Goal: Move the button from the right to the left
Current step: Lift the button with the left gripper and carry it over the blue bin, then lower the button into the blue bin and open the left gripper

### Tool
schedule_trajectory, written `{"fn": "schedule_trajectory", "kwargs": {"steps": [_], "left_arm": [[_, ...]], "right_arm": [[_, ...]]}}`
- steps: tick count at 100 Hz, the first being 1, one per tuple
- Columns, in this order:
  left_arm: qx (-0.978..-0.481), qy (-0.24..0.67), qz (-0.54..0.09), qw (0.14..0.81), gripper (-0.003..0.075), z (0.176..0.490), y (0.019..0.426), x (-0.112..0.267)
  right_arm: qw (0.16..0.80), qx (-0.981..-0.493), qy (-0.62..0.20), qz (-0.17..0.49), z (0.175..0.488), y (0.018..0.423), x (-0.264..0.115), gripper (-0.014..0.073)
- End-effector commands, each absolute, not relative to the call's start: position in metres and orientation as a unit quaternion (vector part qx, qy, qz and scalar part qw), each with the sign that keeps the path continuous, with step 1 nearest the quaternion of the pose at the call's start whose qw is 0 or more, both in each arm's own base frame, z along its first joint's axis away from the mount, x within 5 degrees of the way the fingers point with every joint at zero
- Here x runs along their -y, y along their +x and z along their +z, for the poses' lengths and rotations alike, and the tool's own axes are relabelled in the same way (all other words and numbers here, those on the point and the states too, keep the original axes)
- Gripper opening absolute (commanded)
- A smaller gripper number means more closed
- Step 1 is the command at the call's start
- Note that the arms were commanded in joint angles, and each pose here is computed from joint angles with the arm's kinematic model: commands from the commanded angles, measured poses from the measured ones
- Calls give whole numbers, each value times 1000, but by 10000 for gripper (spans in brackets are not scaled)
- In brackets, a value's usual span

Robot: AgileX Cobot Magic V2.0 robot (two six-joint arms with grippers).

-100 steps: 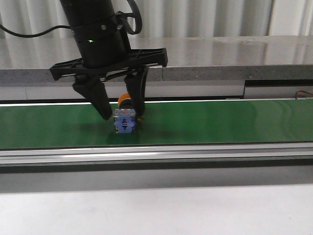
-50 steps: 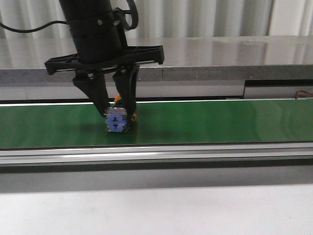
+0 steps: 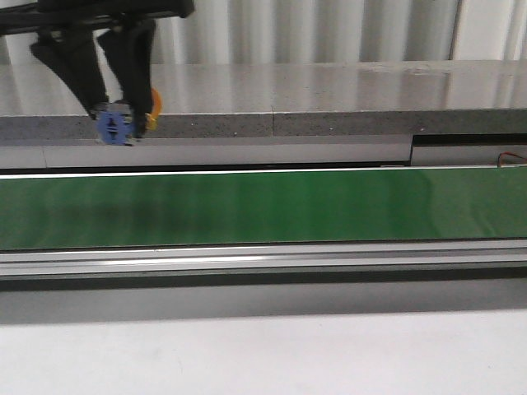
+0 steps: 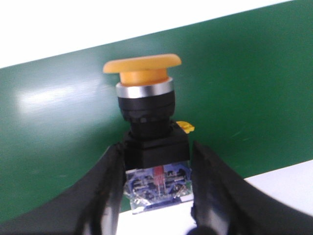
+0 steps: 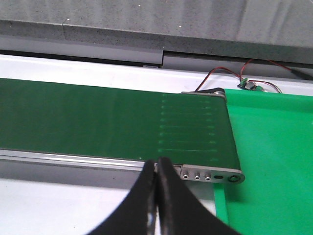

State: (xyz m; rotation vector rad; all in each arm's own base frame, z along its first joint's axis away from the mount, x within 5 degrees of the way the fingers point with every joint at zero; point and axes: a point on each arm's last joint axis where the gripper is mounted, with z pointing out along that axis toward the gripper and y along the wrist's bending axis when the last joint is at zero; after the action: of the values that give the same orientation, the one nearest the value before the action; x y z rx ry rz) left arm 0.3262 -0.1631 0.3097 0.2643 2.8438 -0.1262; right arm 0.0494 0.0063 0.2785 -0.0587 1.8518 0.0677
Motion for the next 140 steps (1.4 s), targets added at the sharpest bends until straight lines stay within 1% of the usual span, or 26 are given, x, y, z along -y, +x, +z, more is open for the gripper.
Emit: {"fn": "schedule_trajectory", "kwargs": {"steps": [1,11,44,55,72,80,90,119,133,140], "left_arm": [[-977,101,-45,181,76,342,323,140],[-981,99,-27,163,76,343,327,112],[-985,45,7,166,76,343,345,23],[-985,46,22,164,76,343,345,-8],[-988,-9,35,152,76,337,341,-59],[-989,-8,41,144,76,333,340,-74],[-991,-6,44,123,76,320,338,-93],[-996,-47,39,64,76,280,343,-136],[-997,-58,28,30,76,253,349,-148],[-998,-53,32,9,76,239,353,-152]], "right_arm": [[635,-772,-26,21,293,51,-5,-67],[635,-772,-26,21,293,51,-5,-67],[635,-772,-26,21,293,51,-5,-67],[635,-772,-26,21,293,51,-5,-67],[635,-772,-26,21,293,51,-5,-67],[635,-772,-26,21,293,51,-5,-67],[635,-772,-26,21,293,51,-5,-67],[635,-772,-26,21,293,51,-5,-67],[635,-772,-26,21,293,51,-5,-67],[635,-772,-26,21,293,51,-5,-67]]}}
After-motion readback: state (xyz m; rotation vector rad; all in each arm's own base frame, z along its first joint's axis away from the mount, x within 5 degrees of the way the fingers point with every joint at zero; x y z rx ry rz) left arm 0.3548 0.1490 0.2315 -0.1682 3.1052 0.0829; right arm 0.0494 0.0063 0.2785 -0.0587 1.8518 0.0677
